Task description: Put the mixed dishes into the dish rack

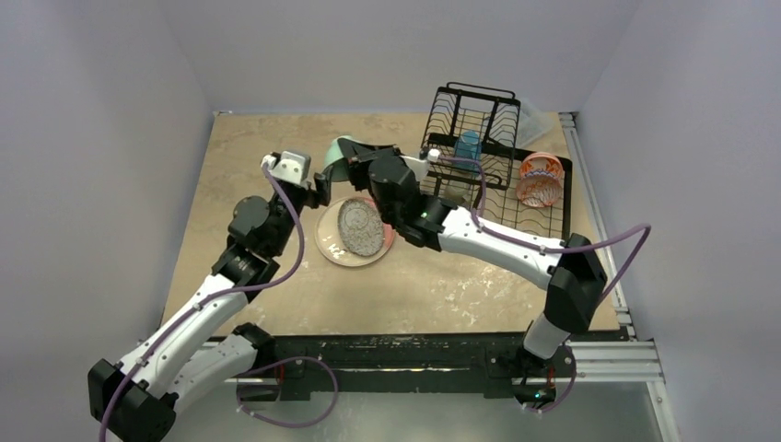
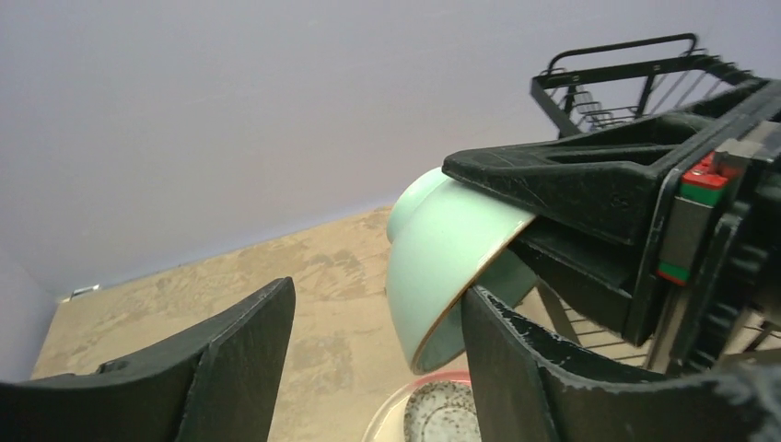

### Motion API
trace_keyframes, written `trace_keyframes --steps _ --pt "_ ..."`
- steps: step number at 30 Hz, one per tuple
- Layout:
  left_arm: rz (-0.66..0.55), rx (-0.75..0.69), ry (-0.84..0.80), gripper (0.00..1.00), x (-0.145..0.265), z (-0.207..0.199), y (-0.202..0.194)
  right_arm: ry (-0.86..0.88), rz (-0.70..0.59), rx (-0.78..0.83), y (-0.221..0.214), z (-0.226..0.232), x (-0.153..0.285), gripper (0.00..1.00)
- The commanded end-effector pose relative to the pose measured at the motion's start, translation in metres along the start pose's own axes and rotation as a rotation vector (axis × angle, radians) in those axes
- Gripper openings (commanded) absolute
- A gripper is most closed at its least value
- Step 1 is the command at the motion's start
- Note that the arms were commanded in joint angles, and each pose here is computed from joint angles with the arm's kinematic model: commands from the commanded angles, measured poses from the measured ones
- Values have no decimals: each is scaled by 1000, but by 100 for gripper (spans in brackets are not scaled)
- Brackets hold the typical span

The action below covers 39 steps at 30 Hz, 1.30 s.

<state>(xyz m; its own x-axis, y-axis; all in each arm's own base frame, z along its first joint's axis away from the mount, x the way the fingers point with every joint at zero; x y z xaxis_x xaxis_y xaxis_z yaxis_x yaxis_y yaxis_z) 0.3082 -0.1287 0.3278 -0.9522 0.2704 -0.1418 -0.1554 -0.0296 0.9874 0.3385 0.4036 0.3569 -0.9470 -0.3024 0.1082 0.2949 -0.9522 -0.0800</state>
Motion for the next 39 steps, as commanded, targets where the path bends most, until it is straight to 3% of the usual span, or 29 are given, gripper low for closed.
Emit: trace_keyframes --steps 1,3,9,14,18,23,29,32,39 --pt "-188 50 -99 68 14 -9 59 276 8 -10 36 81 29 0" --pt "-181 47 -119 70 19 -10 63 356 75 -33 50 93 34 0" --pt "-57 70 -84 69 16 -5 58 551 199 251 79 128 72 0" --pt "3 152 -35 69 6 4 44 630 139 518 102 147 121 0" --pt "107 254 36 74 -6 18 27 491 -32 674 145 142 142 0" --pt "274 384 162 79 -23 35 1 244 -348 838 222 122 170 0" --pt "239 471 191 90 -29 38 1 -76 -660 975 298 100 207 0" --pt "212 461 152 97 -24 35 5 -174 -726 1020 320 86 211 0" --pt "193 434 86 100 -18 29 7 -259 -708 1042 355 50 180 0"
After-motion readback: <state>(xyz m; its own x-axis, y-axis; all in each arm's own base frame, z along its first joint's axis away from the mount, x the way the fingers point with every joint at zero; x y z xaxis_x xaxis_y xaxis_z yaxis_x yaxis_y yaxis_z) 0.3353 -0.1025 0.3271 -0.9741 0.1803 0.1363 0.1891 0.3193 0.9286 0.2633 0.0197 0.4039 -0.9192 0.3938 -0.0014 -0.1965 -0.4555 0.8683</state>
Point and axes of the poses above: each gripper's point midway between its finger pads, its own x axis back along the fingers, its own z axis along the line the jaws close on, y = z × x, the point moved 2 cm from there along x, back along the fingers, and after that the axes turned 1 degree about x, right-handed, at the moved point
